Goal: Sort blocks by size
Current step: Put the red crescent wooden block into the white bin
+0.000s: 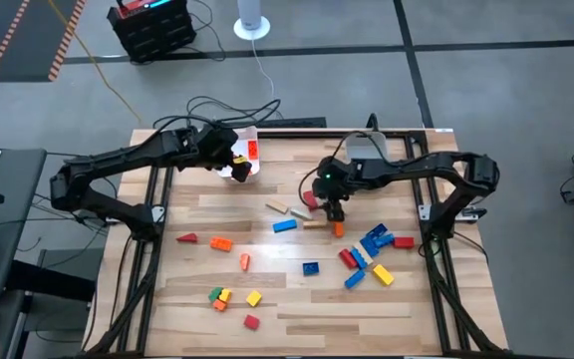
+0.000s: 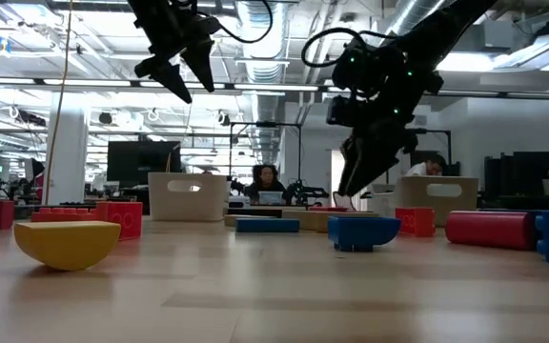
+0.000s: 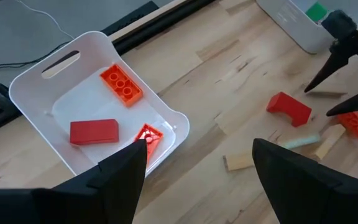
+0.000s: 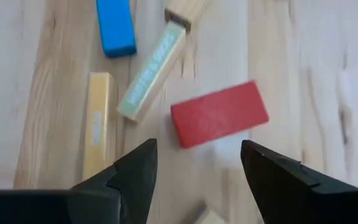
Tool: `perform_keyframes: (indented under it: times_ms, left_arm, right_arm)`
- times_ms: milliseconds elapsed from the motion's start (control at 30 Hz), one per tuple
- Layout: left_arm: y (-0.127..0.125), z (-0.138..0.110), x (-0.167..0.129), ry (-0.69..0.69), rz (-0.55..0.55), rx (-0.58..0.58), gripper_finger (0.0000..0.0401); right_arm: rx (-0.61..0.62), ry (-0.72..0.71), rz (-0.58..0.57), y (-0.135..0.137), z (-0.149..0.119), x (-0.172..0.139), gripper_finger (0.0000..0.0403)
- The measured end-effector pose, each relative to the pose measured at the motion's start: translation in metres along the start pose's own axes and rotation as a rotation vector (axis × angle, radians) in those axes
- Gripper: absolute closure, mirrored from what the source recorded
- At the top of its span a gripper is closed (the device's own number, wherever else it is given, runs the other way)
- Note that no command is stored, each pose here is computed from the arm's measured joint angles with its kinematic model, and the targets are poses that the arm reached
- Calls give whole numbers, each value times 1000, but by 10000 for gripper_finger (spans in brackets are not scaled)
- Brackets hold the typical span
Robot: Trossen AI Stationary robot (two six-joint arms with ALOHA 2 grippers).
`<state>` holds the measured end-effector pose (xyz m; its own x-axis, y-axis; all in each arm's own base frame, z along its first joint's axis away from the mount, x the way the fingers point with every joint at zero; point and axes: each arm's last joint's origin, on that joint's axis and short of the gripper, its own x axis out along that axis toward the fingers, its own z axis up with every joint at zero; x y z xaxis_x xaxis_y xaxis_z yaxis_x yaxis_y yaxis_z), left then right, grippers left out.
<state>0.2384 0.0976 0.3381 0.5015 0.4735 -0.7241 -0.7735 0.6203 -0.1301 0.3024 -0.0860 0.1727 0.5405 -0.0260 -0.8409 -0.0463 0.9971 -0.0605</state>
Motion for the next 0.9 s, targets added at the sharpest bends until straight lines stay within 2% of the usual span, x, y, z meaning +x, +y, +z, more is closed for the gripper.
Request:
perform_keyframes:
  times_ms: [67,200,267,333,567,700,900]
  left_arm:
    - [0,0,0,-1,0,1,117]
    - [0,0,0,-1,0,-3,117]
    - [0,0,0,-2,-1,-7,117]
    - [0,0,0,-2,-1,-11,117]
    - [0,0,0,-1,-4,4,117]
    - [0,0,0,17,-35,84,117]
    - [4,-1,-3,59,-100,179,117]
  right_arm:
    - [50,21,6,-1,3,-1,145]
    - [314,16,-9,-14,23,-9,145]
    - [409,49,-9,-13,28,-11,145]
    - [487,46,-56,-11,39,-15,145]
    - [599,96,-135,5,45,-9,145]
    - [620,112,-141,9,45,8,144]
    - [776,134,-164,5,46,25,142]
